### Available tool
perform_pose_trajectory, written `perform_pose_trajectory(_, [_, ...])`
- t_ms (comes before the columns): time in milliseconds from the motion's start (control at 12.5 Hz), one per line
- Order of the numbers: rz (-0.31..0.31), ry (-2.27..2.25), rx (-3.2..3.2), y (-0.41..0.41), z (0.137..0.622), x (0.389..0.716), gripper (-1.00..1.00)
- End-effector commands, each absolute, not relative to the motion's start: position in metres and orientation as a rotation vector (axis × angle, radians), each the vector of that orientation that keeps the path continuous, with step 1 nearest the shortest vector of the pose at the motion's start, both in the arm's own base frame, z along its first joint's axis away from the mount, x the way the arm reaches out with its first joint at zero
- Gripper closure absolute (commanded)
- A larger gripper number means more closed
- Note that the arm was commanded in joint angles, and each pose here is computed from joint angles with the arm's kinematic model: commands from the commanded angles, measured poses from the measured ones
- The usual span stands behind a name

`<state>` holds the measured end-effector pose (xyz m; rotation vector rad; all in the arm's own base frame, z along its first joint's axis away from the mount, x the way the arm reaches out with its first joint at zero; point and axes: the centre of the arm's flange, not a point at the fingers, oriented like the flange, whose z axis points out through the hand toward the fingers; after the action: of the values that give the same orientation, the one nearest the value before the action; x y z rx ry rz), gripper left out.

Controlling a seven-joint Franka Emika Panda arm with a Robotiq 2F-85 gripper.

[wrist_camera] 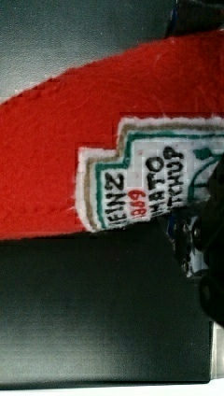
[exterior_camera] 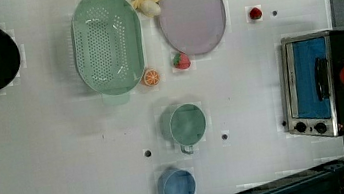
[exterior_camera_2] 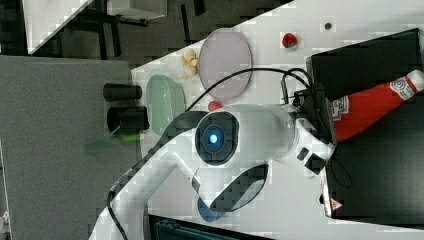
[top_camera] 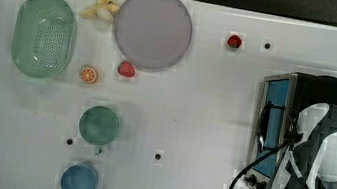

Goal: Pick Ketchup from oven and place it on table.

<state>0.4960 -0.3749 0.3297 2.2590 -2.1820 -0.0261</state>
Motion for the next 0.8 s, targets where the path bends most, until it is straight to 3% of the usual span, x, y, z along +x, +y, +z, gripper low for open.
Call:
perform_pose_trajectory(80, [0.058, -2.267, 2.2, -0.397, 0.36, 0.489, -0.43])
perform_pose_trajectory(160, [0.067, -2.261, 2.211, -0.394, 0.363, 0.493, -0.27])
perform_pose_trajectory(480, [0.108, -2.245, 2.229, -0.393, 0.379, 0.501, -0.27])
perform_pose_trajectory(800, [0.215, -2.036, 2.391, -0.37, 0.451, 0.531, -0.27])
